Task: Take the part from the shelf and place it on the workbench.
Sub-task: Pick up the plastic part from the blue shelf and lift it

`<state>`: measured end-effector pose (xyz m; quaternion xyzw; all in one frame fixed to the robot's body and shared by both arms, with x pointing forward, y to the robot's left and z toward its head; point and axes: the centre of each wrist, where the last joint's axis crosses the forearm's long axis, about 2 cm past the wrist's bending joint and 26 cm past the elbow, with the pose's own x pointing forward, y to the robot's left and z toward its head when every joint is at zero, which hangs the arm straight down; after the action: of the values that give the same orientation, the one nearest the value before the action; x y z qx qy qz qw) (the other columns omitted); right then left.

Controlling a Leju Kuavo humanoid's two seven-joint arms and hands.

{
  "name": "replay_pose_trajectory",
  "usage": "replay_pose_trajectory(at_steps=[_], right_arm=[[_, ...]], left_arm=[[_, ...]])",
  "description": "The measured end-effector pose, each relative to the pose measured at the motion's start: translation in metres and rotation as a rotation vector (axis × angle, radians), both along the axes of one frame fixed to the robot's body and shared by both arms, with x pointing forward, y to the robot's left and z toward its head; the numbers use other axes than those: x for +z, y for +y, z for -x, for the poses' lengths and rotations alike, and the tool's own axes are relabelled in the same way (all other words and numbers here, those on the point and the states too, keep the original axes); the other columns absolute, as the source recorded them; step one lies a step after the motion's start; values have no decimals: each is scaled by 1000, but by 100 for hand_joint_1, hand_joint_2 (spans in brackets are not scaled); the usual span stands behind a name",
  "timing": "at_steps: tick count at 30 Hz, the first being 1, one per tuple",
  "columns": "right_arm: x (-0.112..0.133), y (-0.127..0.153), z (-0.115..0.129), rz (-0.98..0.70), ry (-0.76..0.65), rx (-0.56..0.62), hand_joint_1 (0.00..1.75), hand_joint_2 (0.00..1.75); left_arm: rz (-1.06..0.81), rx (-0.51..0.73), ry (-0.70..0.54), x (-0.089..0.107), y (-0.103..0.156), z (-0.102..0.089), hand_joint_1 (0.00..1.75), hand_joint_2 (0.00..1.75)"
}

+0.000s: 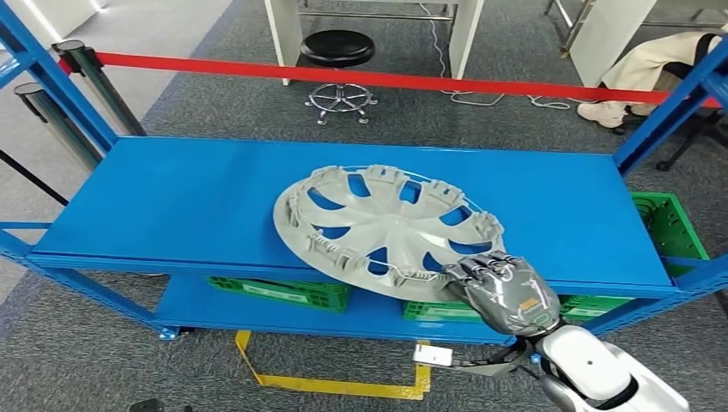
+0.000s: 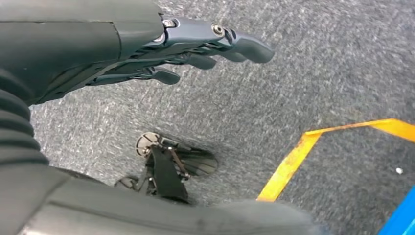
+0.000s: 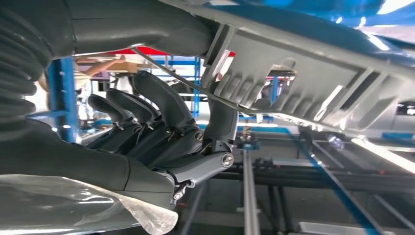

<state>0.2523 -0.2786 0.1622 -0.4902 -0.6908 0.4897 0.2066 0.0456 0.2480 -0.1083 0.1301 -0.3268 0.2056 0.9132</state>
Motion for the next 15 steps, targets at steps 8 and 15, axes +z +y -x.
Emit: replay_pose_trajectory(at_steps=[8,15], right_arm=[[4,-4,9,10,-60,-12,175,175],[7,-4,17,9,-139,-5,175,175]], left_arm=[[18,23,4,0,-1,1,0,175],[45,43,-2,0,0,1,0,175]])
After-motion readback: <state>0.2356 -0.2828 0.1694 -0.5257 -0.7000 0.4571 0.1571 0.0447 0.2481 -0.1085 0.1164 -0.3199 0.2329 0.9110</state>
